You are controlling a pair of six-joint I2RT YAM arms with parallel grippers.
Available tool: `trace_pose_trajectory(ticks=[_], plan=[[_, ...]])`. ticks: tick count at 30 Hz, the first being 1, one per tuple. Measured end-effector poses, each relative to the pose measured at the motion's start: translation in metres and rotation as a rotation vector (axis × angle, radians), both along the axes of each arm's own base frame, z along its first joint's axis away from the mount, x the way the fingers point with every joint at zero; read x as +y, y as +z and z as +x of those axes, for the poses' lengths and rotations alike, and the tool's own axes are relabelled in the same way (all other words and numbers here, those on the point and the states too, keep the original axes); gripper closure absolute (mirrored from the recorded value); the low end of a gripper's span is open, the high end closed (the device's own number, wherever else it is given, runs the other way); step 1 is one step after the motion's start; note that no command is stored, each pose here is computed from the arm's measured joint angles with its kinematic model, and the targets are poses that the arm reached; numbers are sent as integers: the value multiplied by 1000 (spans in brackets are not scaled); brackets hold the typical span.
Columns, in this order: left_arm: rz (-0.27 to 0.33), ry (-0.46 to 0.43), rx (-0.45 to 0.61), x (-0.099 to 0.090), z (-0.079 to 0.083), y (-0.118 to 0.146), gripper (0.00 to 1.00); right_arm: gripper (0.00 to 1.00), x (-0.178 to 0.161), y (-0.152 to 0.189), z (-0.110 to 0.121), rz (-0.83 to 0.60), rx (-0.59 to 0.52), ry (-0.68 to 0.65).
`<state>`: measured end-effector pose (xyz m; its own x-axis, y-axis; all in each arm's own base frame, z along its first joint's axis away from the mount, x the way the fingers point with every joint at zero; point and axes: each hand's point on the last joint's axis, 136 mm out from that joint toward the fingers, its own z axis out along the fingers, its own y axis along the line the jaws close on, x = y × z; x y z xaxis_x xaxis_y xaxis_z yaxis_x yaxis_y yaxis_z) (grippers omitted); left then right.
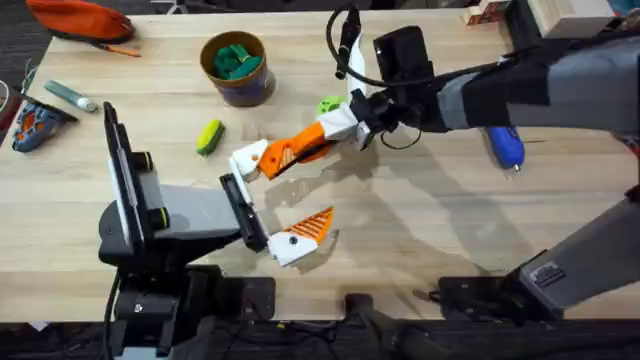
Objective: Pick up the gripper from the table and insert it into the empty holder that is missing its gripper. Then pick up a screw, insert it into the mounting hole, and use the screwdriver to tighten it. Finally, clean up the table by picking up the vegetable and placing it into the bucket.
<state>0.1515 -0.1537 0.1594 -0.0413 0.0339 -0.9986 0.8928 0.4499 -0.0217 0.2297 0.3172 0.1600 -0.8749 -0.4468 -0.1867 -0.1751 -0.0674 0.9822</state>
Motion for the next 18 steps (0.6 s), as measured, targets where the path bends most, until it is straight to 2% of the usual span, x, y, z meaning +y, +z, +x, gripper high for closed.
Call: trace_pose_trajectory(ticks=[13, 18], plan=[[0, 0, 0, 0, 0, 0, 15, 997, 4, -1, -6, -6, 10, 18], [-2, 0, 3, 0, 0, 0, 15, 997, 4, -3, -6, -39, 61, 12]])
